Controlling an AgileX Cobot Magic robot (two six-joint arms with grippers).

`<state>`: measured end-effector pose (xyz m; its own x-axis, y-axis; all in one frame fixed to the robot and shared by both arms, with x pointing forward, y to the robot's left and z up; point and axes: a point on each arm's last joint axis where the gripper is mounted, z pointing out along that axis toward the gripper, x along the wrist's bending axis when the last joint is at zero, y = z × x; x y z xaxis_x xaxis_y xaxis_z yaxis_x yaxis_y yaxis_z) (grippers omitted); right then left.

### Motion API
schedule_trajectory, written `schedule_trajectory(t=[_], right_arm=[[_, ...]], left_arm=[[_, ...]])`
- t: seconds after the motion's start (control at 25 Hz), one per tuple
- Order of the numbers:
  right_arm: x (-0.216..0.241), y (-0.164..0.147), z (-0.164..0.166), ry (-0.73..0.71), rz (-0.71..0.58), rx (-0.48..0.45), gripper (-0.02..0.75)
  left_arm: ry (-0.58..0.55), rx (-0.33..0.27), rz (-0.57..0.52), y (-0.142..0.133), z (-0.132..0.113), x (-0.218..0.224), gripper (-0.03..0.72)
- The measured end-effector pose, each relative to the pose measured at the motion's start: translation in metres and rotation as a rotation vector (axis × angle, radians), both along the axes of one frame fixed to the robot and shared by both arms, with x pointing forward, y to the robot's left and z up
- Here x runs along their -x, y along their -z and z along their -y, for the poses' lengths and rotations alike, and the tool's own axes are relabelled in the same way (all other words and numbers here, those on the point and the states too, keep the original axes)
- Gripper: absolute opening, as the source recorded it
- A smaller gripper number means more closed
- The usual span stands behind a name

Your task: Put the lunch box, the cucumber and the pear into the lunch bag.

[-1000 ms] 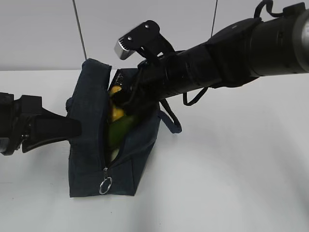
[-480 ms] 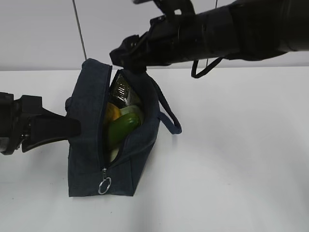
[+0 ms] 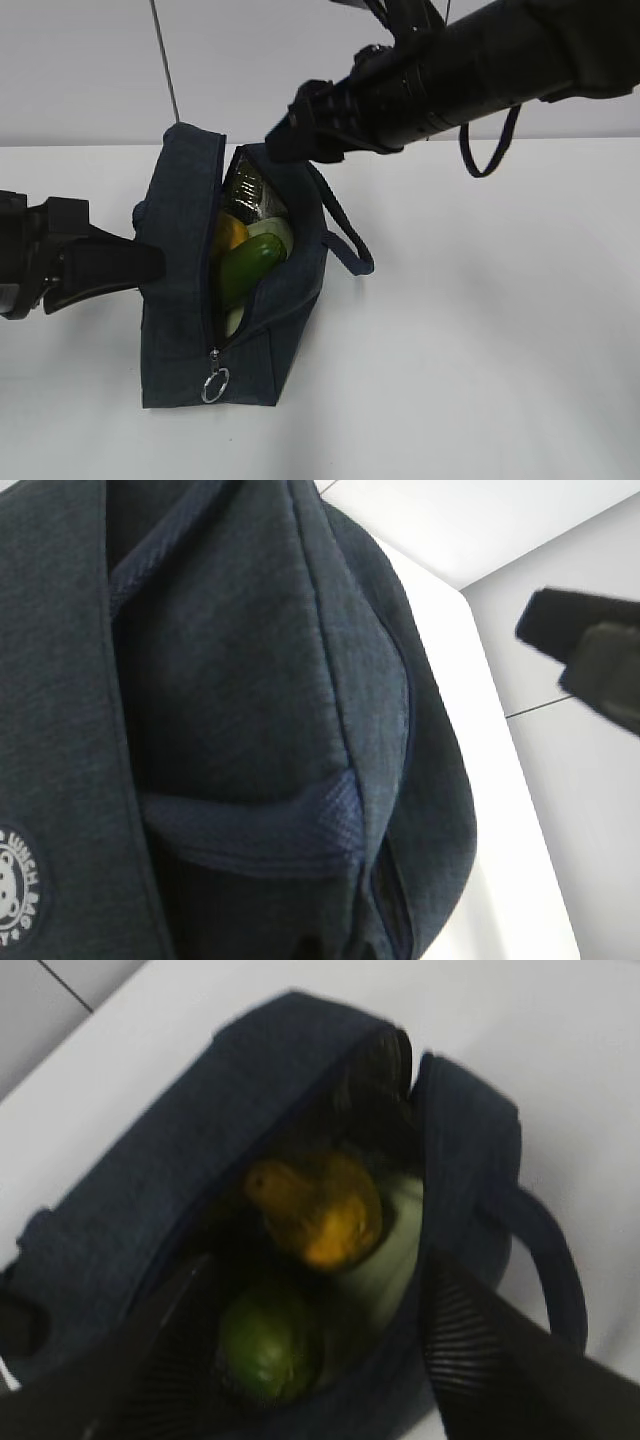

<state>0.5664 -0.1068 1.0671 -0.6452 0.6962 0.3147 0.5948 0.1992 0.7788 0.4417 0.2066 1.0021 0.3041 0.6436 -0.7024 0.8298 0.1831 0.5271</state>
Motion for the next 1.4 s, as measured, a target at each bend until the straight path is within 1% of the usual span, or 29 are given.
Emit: schedule_trajectory(t=[0.16,0.24,0.36,0.48,0.6,0.68,0.96,1.16,1.28,1.4], right_arm=[[0.009,0.012,0.007,-0.018,-0.173,0.084,0.491],[0.013,0.015,0.009,-0.011,-0.25,0.092,0.491],[0.015,0.017,0.012,0.011,-0.311,0.088,0.491],[0.01,0.017,0.02,0.057,-0.341,0.071,0.491],[0.002,0.017,0.031,0.107,-0.366,0.029,0.491],[-0.005,0.021,0.034,0.115,-0.393,0.015,0.491],[-0.03,0.026,0.019,0.04,-0.445,-0.022,0.491],[-0.043,0.038,0.013,0.001,-0.493,-0.014,0.486],[-0.046,0.047,0.011,-0.003,-0.519,-0.006,0.459],[-0.048,0.052,0.011,-0.003,-0.532,-0.002,0.384]], left_arm=[[0.0,-0.001,0.001,0.0,0.0,0.0,-0.015],[-0.001,-0.004,0.003,0.0,0.0,0.0,-0.015],[-0.004,-0.006,0.004,0.0,0.0,0.0,-0.015],[-0.005,-0.009,0.005,0.0,-0.001,-0.001,-0.015],[-0.003,-0.011,0.006,0.001,-0.001,0.0,-0.015],[-0.001,-0.013,0.006,0.001,-0.001,0.0,-0.015],[0.005,-0.022,0.009,0.001,-0.001,0.0,-0.015],[0.009,-0.028,0.01,0.001,-0.001,0.0,-0.015],[0.006,-0.031,0.011,0.002,-0.001,0.0,-0.015],[0.005,-0.033,0.011,0.002,-0.001,0.0,-0.015]])
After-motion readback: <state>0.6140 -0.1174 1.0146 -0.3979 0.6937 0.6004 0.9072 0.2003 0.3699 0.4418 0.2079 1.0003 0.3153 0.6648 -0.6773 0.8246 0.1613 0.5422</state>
